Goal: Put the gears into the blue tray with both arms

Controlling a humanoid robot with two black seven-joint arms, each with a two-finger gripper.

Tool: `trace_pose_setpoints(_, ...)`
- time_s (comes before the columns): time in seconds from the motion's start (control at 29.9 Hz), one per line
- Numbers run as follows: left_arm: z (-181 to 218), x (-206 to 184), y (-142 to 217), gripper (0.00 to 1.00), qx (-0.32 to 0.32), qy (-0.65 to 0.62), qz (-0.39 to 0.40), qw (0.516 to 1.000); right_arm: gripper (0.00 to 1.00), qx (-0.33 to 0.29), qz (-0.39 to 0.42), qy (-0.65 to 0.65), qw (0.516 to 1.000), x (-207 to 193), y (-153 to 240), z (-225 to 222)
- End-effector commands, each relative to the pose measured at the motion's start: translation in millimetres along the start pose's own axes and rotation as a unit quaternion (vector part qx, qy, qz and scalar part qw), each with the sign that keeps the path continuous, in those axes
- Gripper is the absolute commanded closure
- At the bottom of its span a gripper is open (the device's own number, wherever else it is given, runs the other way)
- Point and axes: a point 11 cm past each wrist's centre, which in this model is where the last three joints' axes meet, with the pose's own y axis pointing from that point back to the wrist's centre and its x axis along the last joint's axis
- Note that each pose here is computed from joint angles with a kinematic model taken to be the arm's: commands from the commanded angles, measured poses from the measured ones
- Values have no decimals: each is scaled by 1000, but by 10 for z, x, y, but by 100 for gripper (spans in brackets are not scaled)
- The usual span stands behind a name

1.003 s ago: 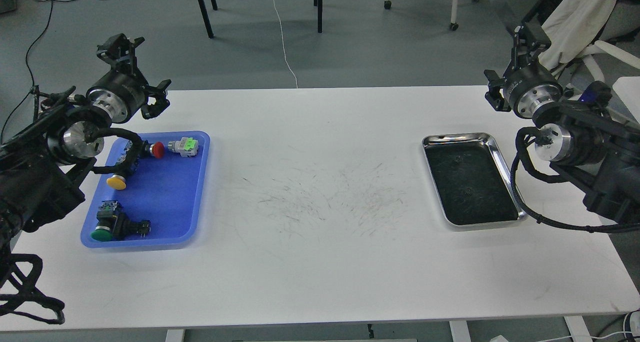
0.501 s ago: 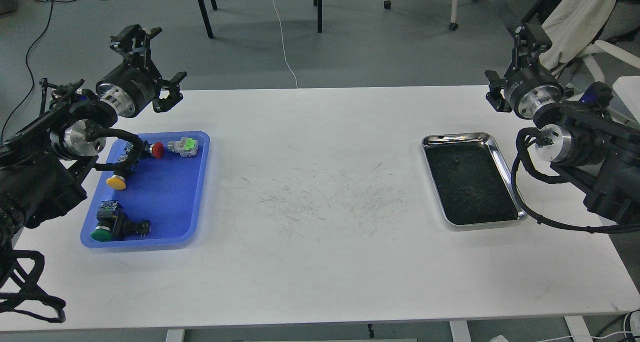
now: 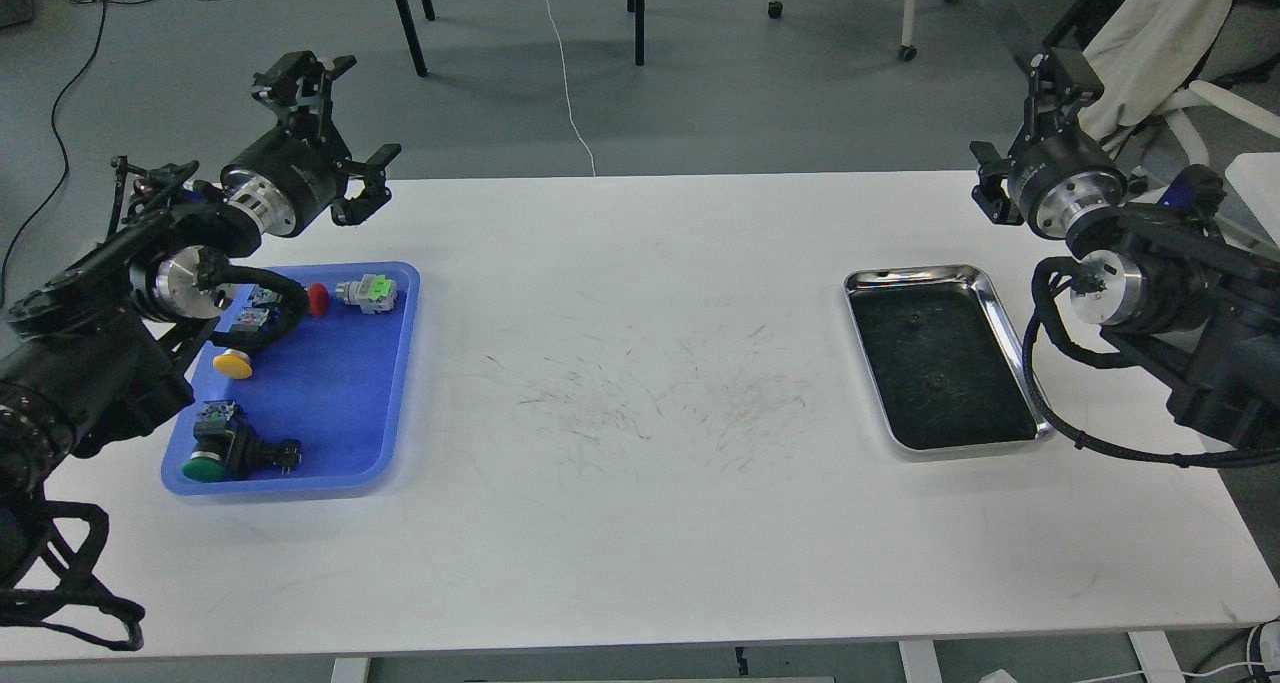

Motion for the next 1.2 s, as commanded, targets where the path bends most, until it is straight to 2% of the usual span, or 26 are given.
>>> trace_pose_setpoints(0.0,1,9,-2,1,1,-4,3,1000,1,0,0,0,1000,-1,0,0)
trace_pose_setpoints(0.64,36,39,11,1,-2,-6,7,1000,1,-24,-16,74,997,40,43,94)
trace_pose_setpoints(0.8,37,69,28,1,-2,-7,9,1000,1,-36,-45,163,985,-6,40,84)
trace_pose_setpoints(1.0,40,108,59,1,-6,-6,11,1000,1,-34,-74,266,960,43,13,-207)
trace_pose_setpoints(1.17,116,201,112,1,-12,-8,18,1000,1,-58,-139,310,939,-51,46,-218)
